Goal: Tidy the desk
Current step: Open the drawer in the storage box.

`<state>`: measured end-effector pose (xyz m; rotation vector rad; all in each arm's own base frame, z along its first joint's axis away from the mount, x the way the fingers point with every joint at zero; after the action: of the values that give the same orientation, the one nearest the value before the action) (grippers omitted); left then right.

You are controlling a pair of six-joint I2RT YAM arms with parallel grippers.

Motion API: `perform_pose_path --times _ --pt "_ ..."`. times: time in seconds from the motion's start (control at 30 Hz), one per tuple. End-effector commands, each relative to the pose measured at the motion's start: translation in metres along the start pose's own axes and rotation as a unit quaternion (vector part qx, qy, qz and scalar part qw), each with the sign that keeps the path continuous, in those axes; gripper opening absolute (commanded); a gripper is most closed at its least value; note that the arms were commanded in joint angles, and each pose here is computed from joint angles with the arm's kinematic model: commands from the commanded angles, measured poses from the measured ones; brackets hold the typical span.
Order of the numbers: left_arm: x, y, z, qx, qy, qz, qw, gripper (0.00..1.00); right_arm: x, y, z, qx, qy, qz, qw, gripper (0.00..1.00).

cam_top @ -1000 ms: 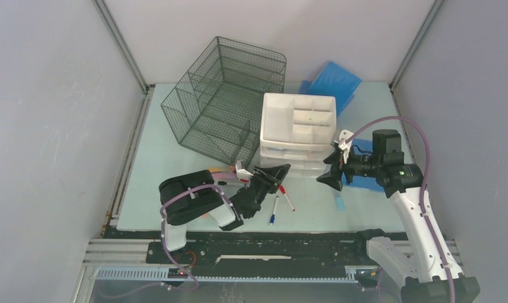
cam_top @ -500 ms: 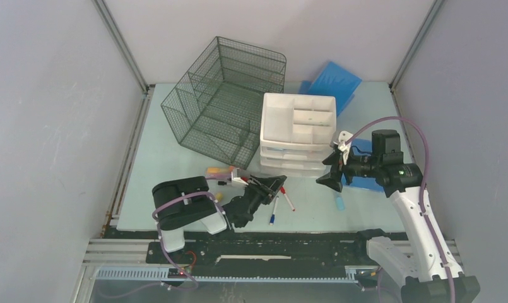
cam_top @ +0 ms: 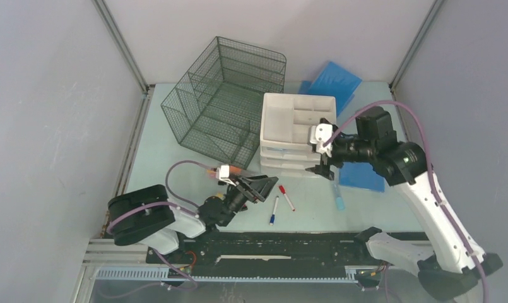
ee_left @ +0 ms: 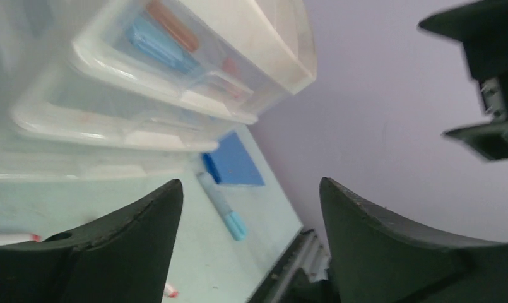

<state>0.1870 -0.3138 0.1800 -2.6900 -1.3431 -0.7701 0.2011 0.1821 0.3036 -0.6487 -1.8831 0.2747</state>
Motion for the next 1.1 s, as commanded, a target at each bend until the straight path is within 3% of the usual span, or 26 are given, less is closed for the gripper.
perform_pose_path --times 0.0,0.03,0.17,0.33,0.53,0.67,0.87,1.07 --pt "0.026 -0.012 -0.008 -0.034 0.089 -0.017 0.995 0.92 -0.012 0.016 -0.024 0.022 -0.035 0.098 0.994 0.93" --pt "0.034 -0.015 -0.009 -0.034 0.099 -0.030 0.994 0.99 -0.011 0.020 -0.029 0.032 -0.028 0.106 0.993 0.92" --pt "0.062 -0.032 -0.009 -0.033 0.111 -0.073 0.991 1.00 -0.017 0.033 -0.049 0.040 0.003 0.151 0.988 0.85" --pt "0.075 -0.043 -0.016 -0.060 0.110 -0.074 0.989 1.00 -0.031 0.044 -0.055 0.056 0.032 0.190 0.980 0.77" --pt "0.064 -0.050 -0.006 -0.045 0.103 -0.035 0.993 0.98 -0.053 0.061 -0.043 0.091 0.061 0.220 0.969 0.65" --pt "0.061 -0.043 -0.016 -0.043 0.091 -0.020 0.995 0.96 -0.066 0.073 -0.042 0.092 0.063 0.235 0.966 0.48" --pt "0.050 -0.036 -0.022 -0.042 0.033 0.004 0.999 0.91 -0.063 0.072 -0.042 0.088 0.071 0.231 0.966 0.01" --pt "0.035 -0.021 -0.034 -0.062 -0.044 0.031 0.997 0.88 -0.039 0.053 -0.060 0.024 0.121 0.180 0.976 0.00"
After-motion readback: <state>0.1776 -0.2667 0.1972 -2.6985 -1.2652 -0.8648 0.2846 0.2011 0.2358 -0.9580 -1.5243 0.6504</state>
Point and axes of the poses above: each gripper's point midway between its finger pads, its own y axis out along the fingers, its own z axis along the line the jaws close on, x = y × z, the point moved 1 cm from there along -y, back along the fingers, and after that the axes turned 6 degrees about -y, right-handed, at the moved point
